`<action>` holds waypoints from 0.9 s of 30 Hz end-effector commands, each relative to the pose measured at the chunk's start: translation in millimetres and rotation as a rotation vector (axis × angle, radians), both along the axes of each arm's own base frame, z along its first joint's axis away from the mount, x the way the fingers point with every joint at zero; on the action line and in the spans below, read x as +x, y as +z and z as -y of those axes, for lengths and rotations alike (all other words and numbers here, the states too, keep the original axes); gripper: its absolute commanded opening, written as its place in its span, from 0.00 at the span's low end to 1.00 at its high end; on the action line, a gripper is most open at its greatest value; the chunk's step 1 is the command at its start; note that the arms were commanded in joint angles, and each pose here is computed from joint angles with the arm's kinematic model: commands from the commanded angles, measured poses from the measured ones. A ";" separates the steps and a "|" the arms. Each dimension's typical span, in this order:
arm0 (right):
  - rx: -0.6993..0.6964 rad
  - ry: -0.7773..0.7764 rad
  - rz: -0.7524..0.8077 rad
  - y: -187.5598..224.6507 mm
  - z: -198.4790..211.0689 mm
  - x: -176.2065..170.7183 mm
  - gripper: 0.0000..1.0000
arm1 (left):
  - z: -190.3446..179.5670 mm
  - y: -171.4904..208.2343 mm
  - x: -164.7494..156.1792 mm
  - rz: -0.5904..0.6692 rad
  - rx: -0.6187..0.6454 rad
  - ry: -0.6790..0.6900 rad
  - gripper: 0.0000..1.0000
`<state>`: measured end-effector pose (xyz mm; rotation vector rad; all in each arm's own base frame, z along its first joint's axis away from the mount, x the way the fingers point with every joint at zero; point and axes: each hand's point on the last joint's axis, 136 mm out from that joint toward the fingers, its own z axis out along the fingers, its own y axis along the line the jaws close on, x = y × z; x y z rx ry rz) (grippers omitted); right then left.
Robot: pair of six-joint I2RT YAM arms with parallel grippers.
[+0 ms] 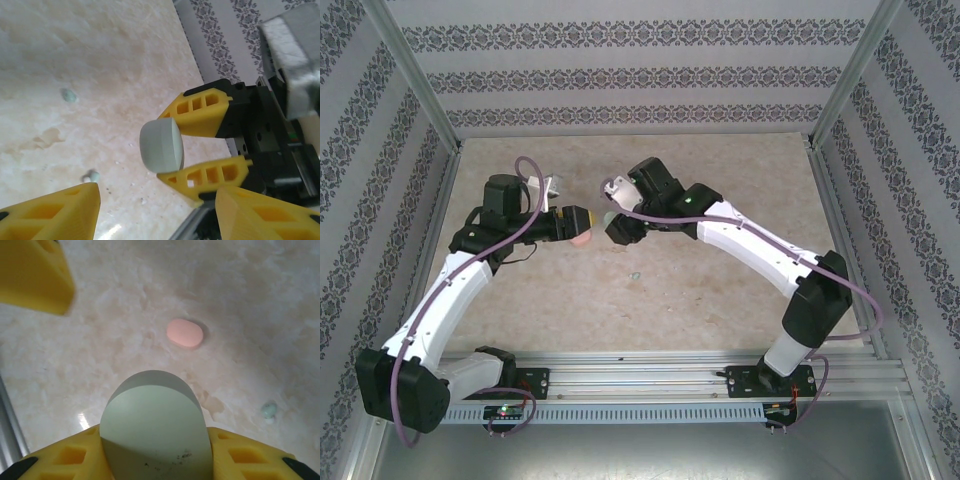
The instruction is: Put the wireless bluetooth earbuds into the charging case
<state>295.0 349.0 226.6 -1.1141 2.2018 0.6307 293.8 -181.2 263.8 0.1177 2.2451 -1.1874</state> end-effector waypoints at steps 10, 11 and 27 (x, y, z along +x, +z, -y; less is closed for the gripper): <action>0.122 0.055 0.051 44.2 -12.2 -18.8 0.31 | 29.1 0.2 -5.2 -0.093 -0.134 -0.104 0.58; 0.126 0.060 0.048 44.1 -12.8 -19.6 0.31 | 30.3 0.7 -4.9 -0.094 -0.145 -0.107 0.56; 0.120 0.076 0.044 44.0 -14.5 -19.5 0.36 | 40.0 3.3 -4.0 -0.133 -0.223 -0.137 0.22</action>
